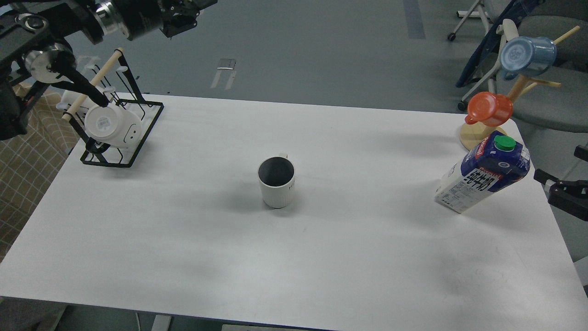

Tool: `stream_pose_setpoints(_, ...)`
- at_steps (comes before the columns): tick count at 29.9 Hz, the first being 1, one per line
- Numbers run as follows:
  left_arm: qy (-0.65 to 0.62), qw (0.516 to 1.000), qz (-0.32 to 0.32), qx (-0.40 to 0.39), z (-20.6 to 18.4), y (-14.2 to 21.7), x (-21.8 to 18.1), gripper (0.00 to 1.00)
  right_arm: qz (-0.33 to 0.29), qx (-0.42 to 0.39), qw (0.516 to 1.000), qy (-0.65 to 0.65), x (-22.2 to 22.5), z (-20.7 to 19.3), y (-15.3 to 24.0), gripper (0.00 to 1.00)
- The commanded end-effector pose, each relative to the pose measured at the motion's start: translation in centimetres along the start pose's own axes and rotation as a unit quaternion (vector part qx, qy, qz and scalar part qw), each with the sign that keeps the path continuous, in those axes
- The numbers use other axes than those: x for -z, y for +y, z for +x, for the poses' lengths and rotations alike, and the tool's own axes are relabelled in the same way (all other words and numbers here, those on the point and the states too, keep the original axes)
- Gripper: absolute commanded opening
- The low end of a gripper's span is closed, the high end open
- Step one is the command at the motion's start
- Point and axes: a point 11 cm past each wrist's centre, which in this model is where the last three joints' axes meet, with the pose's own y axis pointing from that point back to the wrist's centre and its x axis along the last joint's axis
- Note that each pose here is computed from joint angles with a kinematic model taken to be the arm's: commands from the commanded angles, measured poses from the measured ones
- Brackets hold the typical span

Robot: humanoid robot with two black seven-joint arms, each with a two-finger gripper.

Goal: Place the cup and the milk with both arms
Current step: 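Grasp the milk carton with the right gripper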

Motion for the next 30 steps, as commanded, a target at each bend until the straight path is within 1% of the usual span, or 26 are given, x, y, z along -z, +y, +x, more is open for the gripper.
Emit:
stream_pose_setpoints(1,0.0,1.0,0.001,0.0,0.0,0.0,0.0,0.98,0.002,0.0,1.0,-0.008,0.3,-1.2,-1.4,1.0)
stream_pose_setpoints(3,-0.001,1.0,0.002,0.0,0.0,0.0,0.1,0.97,0.009,-0.005,1.0,-0.018,1.0,-2.0,-3.0,1.0)
stream_pose_setpoints(8,-0.001,1.0,0.002,0.0,0.0,0.1,0.0,0.97,0.017,-0.016,0.999,-0.032,2.1,-2.9,-5.2,1.0)
stream_pose_setpoints(10,-0.001,1.0,0.003,-0.001,0.1,0.1,0.0,0.98,0.027,-0.025,0.999,-0.037,3.0,-2.8,-6.2,0.98)
stream_pose_setpoints(13,-0.002,1.0,0.003,-0.001,0.1,0.1,0.0,0.98,0.029,-0.023,0.999,-0.04,3.2,-3.1,-6.3,0.93)
stream_pose_setpoints(14,-0.003,1.0,0.004,0.0,0.0,0.1,0.1,0.98,0.027,-0.022,0.999,-0.04,3.1,-3.3,-6.3,0.9)
stream_pose_setpoints(16,-0.005,1.0,0.006,0.0,0.0,0.1,0.1,0.98,0.027,-0.022,0.999,-0.039,3.1,-3.3,-6.4,0.74)
stream_pose_setpoints(17,-0.005,1.0,0.006,0.0,0.0,0.1,0.1,0.97,0.027,-0.023,0.999,-0.04,3.2,-3.3,-6.5,0.46)
stream_pose_setpoints(18,-0.005,1.0,0.007,0.001,0.0,0.1,0.2,0.97,0.029,-0.023,0.999,-0.04,3.3,-3.4,-6.5,0.23)
stream_pose_setpoints(19,-0.005,1.0,0.007,0.001,0.0,0.1,0.2,0.97,0.029,-0.023,0.998,-0.04,3.3,-3.4,-6.5,0.23)
stream_pose_setpoints(20,-0.006,1.0,0.007,0.001,0.0,0.1,0.2,0.98,0.029,-0.023,0.998,-0.04,3.3,-3.4,-6.5,0.19)
stream_pose_setpoints(21,-0.006,1.0,0.007,0.001,0.0,0.1,0.2,0.97,0.029,-0.024,0.998,-0.041,3.3,-3.4,-6.6,0.17)
stream_pose_setpoints(22,-0.006,1.0,0.008,0.001,0.0,0.1,0.3,0.97,0.028,-0.024,0.998,-0.041,3.3,-3.3,-6.5,0.1)
stream_pose_setpoints(23,-0.005,1.0,0.006,0.001,0.0,0.1,0.2,0.97,0.028,-0.025,0.998,-0.04,3.2,-3.2,-6.4,0.05)
stream_pose_setpoints(25,-0.005,1.0,0.005,0.001,0.0,0.1,0.1,0.97,0.026,-0.028,0.998,-0.04,3.1,-3.1,-6.3,0.0)
stream_pose_setpoints(30,-0.005,1.0,0.005,0.001,0.0,0.1,0.1,0.97,0.028,-0.044,0.998,-0.043,3.3,-2.3,-6.6,0.0)
